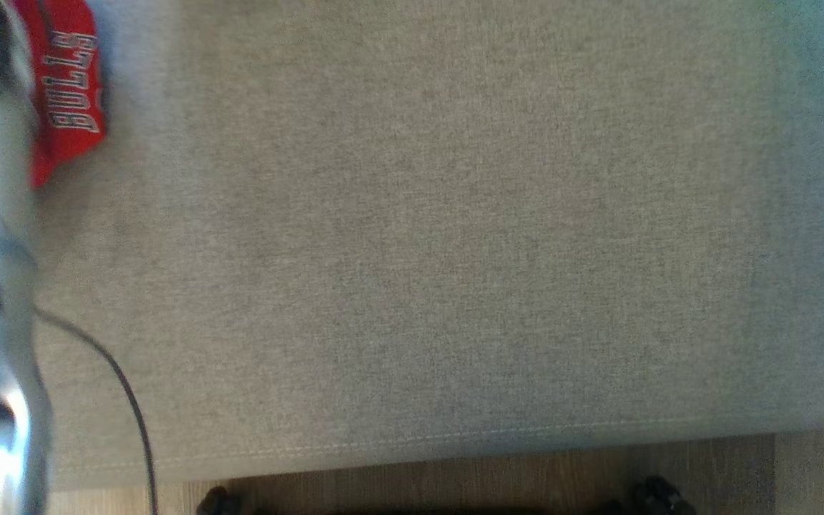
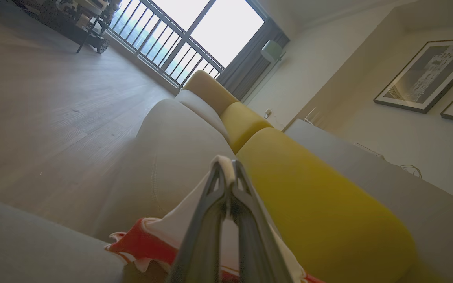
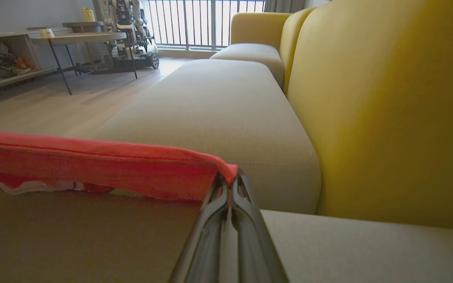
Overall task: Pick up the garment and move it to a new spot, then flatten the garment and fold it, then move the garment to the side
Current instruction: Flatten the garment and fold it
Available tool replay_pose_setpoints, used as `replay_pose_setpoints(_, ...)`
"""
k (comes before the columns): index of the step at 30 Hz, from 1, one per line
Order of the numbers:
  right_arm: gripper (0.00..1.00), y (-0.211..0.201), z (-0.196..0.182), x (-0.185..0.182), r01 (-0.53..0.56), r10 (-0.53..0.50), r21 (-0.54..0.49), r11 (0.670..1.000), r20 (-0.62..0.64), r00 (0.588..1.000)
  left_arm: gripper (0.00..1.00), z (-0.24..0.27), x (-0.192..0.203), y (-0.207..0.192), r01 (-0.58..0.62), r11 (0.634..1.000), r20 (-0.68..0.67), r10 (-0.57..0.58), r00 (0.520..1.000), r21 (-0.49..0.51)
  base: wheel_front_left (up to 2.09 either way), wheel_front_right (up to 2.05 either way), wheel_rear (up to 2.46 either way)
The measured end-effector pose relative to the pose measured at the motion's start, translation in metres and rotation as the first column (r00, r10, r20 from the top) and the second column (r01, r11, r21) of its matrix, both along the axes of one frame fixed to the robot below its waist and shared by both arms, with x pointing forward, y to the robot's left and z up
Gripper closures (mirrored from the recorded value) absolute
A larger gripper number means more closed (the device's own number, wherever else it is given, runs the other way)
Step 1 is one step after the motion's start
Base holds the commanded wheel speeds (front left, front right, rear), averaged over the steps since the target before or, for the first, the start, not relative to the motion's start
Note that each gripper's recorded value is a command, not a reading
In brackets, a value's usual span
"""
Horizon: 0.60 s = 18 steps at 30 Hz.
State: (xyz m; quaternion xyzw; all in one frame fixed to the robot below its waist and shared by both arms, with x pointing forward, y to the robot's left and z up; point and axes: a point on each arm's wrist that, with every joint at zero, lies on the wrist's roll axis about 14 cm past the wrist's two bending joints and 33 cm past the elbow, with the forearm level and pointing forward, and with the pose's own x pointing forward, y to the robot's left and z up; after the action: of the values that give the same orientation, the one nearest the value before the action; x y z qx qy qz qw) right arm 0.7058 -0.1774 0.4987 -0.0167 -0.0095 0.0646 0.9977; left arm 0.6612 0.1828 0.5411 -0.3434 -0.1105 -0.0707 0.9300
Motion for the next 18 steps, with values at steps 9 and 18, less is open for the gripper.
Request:
replay_pose_setpoints(9, 1.0, -0.02, -0.078, -0.109, 0.063, -0.044, 0.079, 0.995, -0.22, 0.974, 1.0, -0.096, -0.145, 0.009, -0.03, 0.993, -0.299, -0.005, 0.954, -0.112, 0.0, 0.0, 0.0)
replay_pose_setpoints(18, 1.0, -0.04, -0.081, -0.21, 0.141, -0.103, 0.142, 0.98, -0.247, 0.964, 1.0, -0.115, -0.267, 0.01, -0.14, 0.971, -0.428, 0.044, 0.902, -0.194, 0.0, 0.0, 0.0)
